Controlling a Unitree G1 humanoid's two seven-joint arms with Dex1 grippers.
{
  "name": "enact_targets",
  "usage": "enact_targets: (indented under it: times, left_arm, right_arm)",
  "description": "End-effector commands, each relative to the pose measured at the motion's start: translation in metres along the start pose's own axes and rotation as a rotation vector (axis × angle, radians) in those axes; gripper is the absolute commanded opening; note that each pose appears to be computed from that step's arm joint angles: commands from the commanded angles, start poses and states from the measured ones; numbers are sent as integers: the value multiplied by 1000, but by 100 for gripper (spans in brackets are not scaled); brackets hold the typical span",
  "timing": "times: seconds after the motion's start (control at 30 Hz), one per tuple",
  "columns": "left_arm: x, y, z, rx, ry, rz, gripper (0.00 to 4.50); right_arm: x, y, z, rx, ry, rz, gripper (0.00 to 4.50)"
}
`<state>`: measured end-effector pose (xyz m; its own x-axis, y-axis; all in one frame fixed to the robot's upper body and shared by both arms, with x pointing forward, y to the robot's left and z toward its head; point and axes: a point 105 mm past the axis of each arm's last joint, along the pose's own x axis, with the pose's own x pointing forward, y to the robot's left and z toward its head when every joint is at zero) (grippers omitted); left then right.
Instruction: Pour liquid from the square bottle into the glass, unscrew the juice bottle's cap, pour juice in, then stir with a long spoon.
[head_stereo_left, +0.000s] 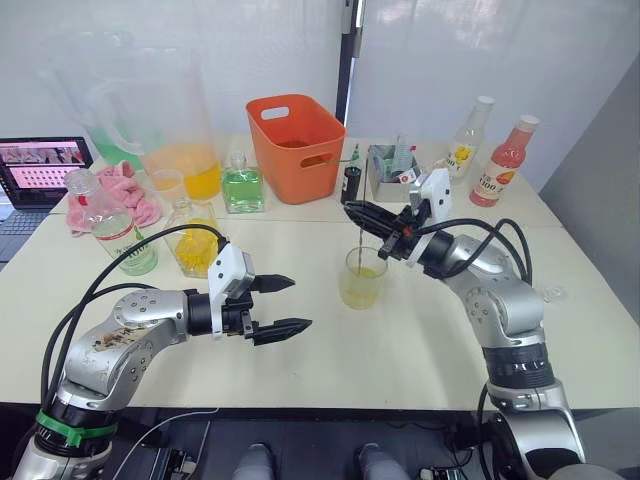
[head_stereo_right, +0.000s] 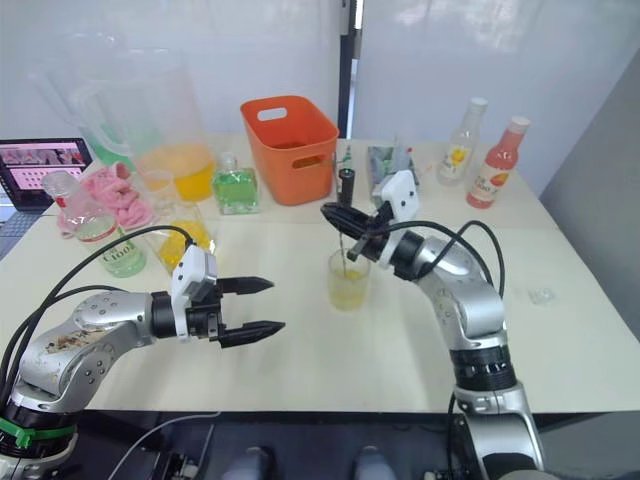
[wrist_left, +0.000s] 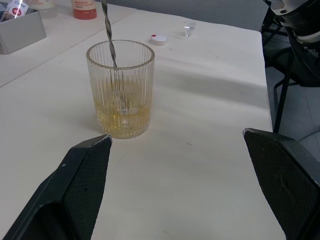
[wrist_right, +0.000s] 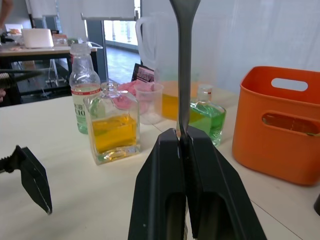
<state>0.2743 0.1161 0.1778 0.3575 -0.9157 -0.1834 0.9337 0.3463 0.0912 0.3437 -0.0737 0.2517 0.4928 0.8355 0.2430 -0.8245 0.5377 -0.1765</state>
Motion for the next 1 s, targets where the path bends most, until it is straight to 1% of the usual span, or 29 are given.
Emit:
enact_targets:
  times: [0.03, 0.2, 0.37, 0.53, 0.67, 0.73, 0.8, 0.9, 1.0]
  left_arm:
    - [-1, -1, 6, 40, -11, -8, 446]
    - [-1, -1, 5, 43, -6, -10, 446]
    - [-1, 0, 5, 48, -4, -13, 446]
    - [1, 0, 5, 52, -5, -17, 446]
    - [1, 1, 6, 54, -6, -13, 446]
    - [1, 1, 5, 55, -4, -13, 446]
    - [1, 0, 5, 52, -4, -12, 446]
    - [2, 0, 5, 50, -6, -14, 446]
    - [2, 0, 4, 50, -6, -15, 446]
  right_arm:
    - [-3, 12, 20, 22, -69, 56, 0]
    - [-12, 18, 15, 29, 15, 96, 0]
    - [-23, 7, 17, -61, 70, 43, 0]
    - [-23, 1, 25, -100, 18, 9, 0]
    - [-21, -2, 40, -154, -57, -10, 0]
    - [-20, -2, 47, -143, -85, -16, 0]
    - [-20, -2, 48, -111, -92, -9, 0]
    - [-19, 3, 45, -68, -61, 22, 0]
    - [-20, 7, 51, -49, -70, 32, 0]
